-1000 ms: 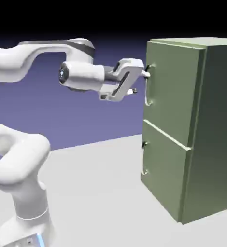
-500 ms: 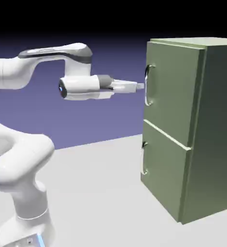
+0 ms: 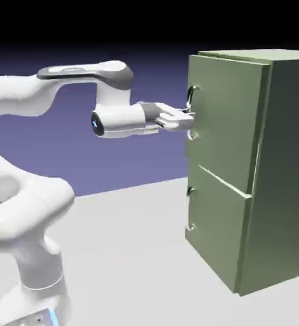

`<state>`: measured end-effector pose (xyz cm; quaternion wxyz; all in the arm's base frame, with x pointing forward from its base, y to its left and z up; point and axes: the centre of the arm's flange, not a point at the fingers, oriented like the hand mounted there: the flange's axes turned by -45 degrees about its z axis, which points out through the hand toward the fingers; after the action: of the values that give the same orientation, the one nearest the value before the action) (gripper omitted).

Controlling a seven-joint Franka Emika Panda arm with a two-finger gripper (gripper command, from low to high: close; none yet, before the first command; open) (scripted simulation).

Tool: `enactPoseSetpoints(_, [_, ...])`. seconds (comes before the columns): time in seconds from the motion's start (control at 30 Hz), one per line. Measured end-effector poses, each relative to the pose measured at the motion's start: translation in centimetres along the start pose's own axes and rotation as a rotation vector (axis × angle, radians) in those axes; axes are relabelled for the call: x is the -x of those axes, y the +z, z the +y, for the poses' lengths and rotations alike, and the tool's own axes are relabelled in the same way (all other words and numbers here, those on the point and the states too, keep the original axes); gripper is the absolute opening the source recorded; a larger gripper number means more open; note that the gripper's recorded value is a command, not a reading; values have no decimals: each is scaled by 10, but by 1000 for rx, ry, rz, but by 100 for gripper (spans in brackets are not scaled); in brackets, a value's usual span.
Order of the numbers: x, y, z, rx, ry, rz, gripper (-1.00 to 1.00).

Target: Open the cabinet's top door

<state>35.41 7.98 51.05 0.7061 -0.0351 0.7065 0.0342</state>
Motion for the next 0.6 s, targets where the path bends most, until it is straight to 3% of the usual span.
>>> enactPoseSetpoints(0.6, [0, -92, -88, 451, 1, -1, -100])
